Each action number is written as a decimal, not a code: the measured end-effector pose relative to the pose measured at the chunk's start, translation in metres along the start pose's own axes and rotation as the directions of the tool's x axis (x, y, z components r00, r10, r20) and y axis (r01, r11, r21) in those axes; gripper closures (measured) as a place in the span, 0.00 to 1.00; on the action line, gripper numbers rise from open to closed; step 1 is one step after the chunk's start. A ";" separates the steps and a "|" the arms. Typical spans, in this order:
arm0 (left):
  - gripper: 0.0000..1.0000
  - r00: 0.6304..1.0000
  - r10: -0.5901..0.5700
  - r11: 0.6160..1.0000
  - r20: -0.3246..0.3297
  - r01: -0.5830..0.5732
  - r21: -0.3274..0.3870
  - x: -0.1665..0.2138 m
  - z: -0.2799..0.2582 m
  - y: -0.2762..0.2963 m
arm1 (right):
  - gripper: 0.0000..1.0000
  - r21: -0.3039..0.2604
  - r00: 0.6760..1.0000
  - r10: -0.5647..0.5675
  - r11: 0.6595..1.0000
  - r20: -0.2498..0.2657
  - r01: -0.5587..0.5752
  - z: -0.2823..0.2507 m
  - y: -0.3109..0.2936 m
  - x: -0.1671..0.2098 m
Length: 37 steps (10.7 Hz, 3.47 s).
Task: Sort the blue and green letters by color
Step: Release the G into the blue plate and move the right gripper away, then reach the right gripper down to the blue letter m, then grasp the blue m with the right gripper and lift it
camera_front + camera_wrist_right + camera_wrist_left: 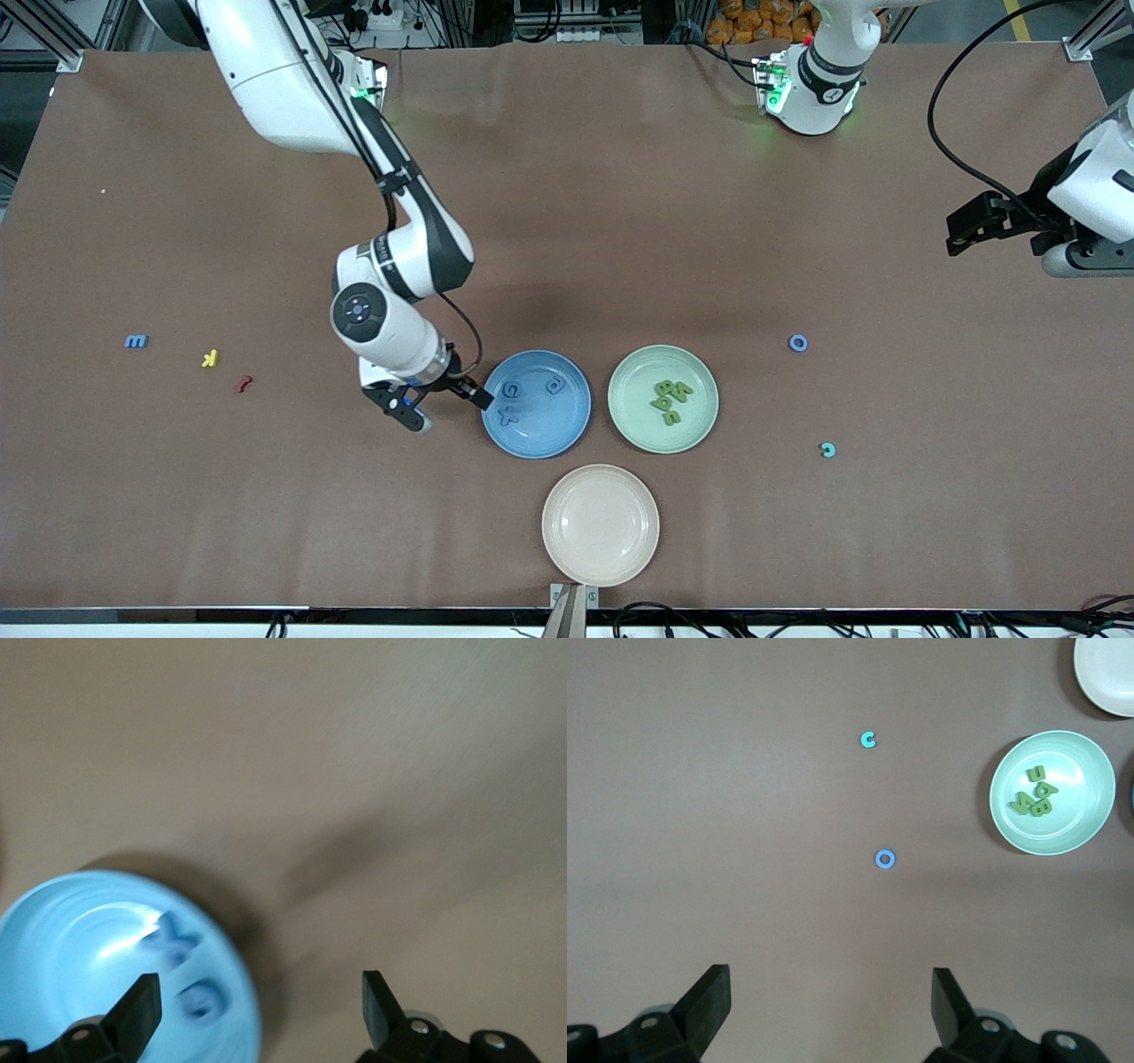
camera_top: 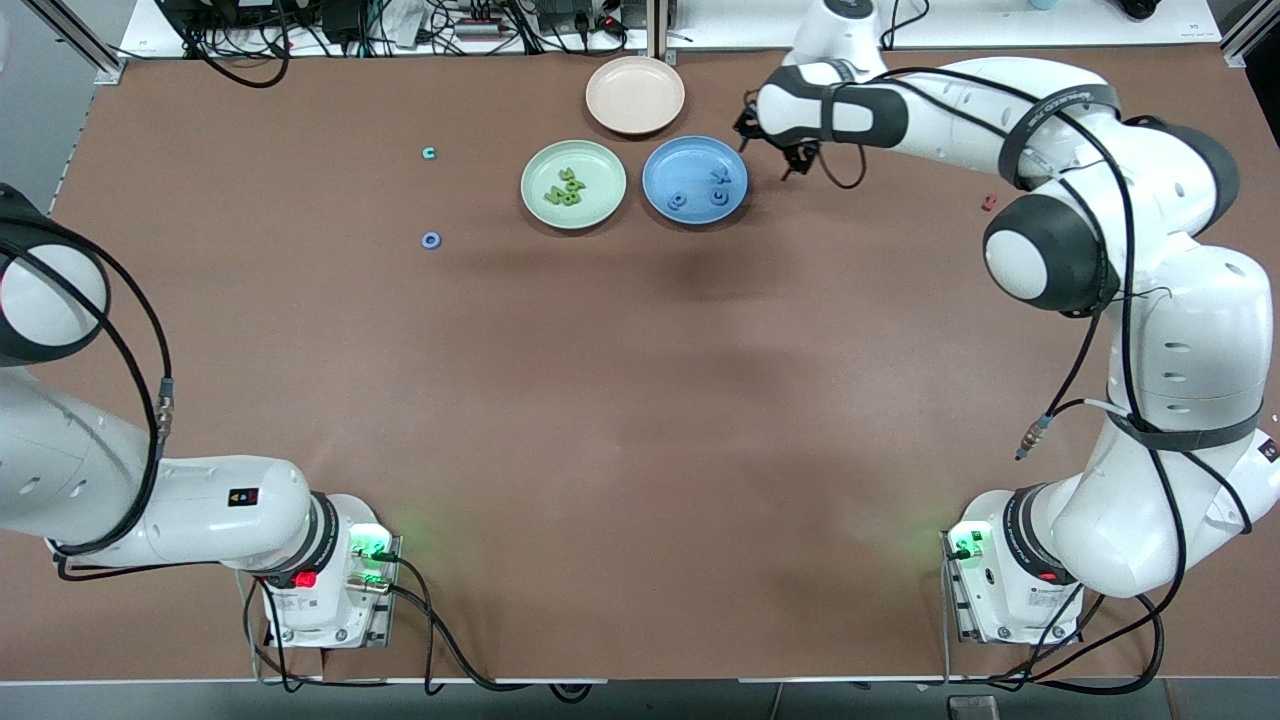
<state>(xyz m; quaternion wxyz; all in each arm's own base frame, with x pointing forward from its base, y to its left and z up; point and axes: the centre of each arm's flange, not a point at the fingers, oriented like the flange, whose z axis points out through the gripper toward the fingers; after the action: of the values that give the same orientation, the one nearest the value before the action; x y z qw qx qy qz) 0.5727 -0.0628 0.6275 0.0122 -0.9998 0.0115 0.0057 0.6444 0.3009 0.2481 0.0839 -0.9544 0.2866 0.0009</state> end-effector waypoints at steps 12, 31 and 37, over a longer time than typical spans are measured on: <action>0.00 1.000 0.016 1.000 -0.002 -0.016 -0.009 -0.002 -0.001 0.019 | 0.00 -0.125 0.781 -0.595 0.774 0.191 0.620 -0.085 0.418 0.244; 0.00 1.000 -0.012 0.999 -0.005 0.012 -0.034 0.012 0.016 0.007 | 0.00 -0.173 0.722 -0.689 0.706 0.057 0.687 -0.039 0.584 0.243; 0.00 1.000 -0.012 0.999 0.001 0.012 -0.034 0.014 0.020 0.007 | 0.00 -0.177 0.787 -0.615 0.771 0.042 0.612 -0.031 0.584 0.249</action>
<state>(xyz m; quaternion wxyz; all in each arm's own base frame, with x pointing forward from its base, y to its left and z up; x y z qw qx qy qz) 0.5859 -0.0695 0.6073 -0.0049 -1.0000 0.0055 0.0060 0.5309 -0.3201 0.1727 -0.0101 -0.9991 -0.0406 -0.0090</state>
